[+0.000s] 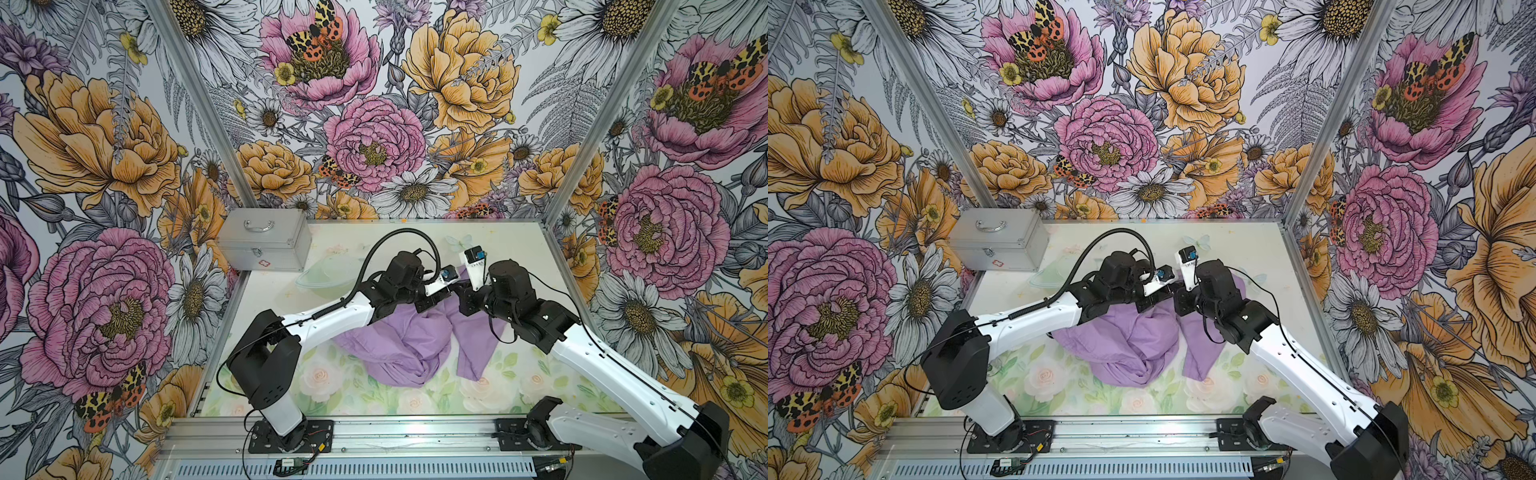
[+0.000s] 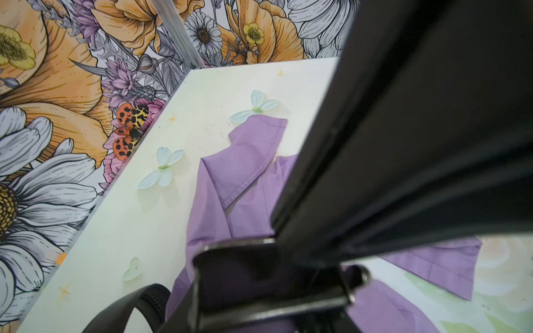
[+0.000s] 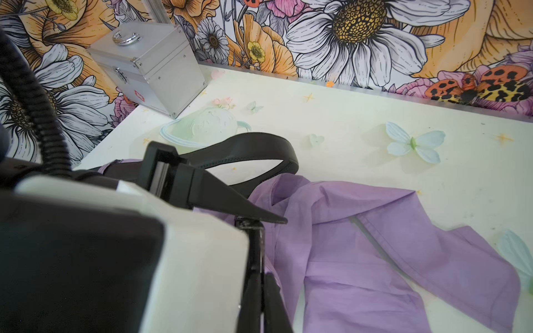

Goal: Remove the belt from the trousers

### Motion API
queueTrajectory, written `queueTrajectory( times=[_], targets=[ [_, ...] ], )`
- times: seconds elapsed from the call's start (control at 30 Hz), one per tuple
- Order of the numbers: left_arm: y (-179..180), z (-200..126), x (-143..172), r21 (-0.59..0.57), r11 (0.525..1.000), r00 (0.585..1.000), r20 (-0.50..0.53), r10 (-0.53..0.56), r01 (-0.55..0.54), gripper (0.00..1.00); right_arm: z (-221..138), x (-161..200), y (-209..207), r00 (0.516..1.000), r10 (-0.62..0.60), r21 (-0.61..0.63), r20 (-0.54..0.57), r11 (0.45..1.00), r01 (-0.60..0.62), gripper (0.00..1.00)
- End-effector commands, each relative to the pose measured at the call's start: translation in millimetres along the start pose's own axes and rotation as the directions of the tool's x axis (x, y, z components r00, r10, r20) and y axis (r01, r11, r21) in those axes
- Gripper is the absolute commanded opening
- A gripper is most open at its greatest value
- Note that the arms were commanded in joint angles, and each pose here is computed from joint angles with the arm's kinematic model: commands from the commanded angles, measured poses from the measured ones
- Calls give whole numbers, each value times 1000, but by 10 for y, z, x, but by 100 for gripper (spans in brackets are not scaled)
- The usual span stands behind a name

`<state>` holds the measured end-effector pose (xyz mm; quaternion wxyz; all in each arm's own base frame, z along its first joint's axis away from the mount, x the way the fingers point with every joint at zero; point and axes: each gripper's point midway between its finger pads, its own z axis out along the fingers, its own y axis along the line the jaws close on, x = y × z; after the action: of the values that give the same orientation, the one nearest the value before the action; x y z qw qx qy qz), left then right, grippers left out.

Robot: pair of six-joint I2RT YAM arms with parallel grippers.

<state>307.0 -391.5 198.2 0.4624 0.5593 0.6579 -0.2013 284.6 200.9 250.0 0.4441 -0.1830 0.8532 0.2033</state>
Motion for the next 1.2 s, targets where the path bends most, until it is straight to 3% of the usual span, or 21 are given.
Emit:
queueTrajectory(
  times=[0.0, 0.07, 0.2, 0.3, 0.4, 0.43, 0.6, 0.7, 0.77, 0.9, 0.93, 1.03, 1.17],
  targets=[
    [184, -45, -403, -57, 998, 993, 111, -27, 33, 26, -290, -372, 41, 990, -10, -2, 143, 1000, 10, 32],
    [285, -44, -511, -83, 994, 990, 133, -55, 66, 14, -470, -514, 61, 975, -25, -5, 219, 1000, 27, 42],
    [503, -78, -786, -58, 988, 969, 210, -131, 146, 10, -823, -589, -185, 930, -8, 113, 367, 993, -36, 53],
    [623, -112, -1064, -14, 983, 946, 277, -170, 181, 9, -1007, -386, -561, 888, 60, 245, 456, 951, -190, 80],
    [617, -133, -1376, 29, 987, 928, 337, -160, 159, 9, -950, -102, -718, 846, 121, 245, 518, 927, -283, 98],
    [607, -143, -1484, 35, 988, 922, 356, -151, 149, 9, -885, -12, -769, 829, 144, 238, 540, 919, -315, 99],
    [554, -176, -1888, 71, 992, 895, 428, -129, 109, 10, -387, 260, -674, 817, 187, 124, 545, 946, -300, 96],
    [509, -249, -2064, 86, 992, 879, 460, -125, 96, 10, -90, 344, -771, 848, 178, 184, 499, 935, -304, 99],
    [470, -301, -2140, 103, 990, 871, 474, -132, 94, 10, 136, 298, -762, 877, 176, 186, 447, 941, -284, 100],
    [441, -377, -2167, 106, 990, 867, 480, -135, 96, 11, 530, 109, -546, 904, 215, 68, 369, 964, -257, 100],
    [441, -568, -2272, 93, 992, 854, 506, -121, 85, 11, 636, 95, -508, 913, 216, 54, 346, 967, -249, 99],
    [438, -787, -2349, 73, 994, 842, 528, -109, 82, 11, 912, 177, -559, 936, 218, 94, 275, 963, -252, 91],
    [455, -1134, -2438, 46, 995, 821, 561, -103, 93, 11, 1032, 190, -517, 943, 222, 73, 249, 966, -247, 66]
  ],
)
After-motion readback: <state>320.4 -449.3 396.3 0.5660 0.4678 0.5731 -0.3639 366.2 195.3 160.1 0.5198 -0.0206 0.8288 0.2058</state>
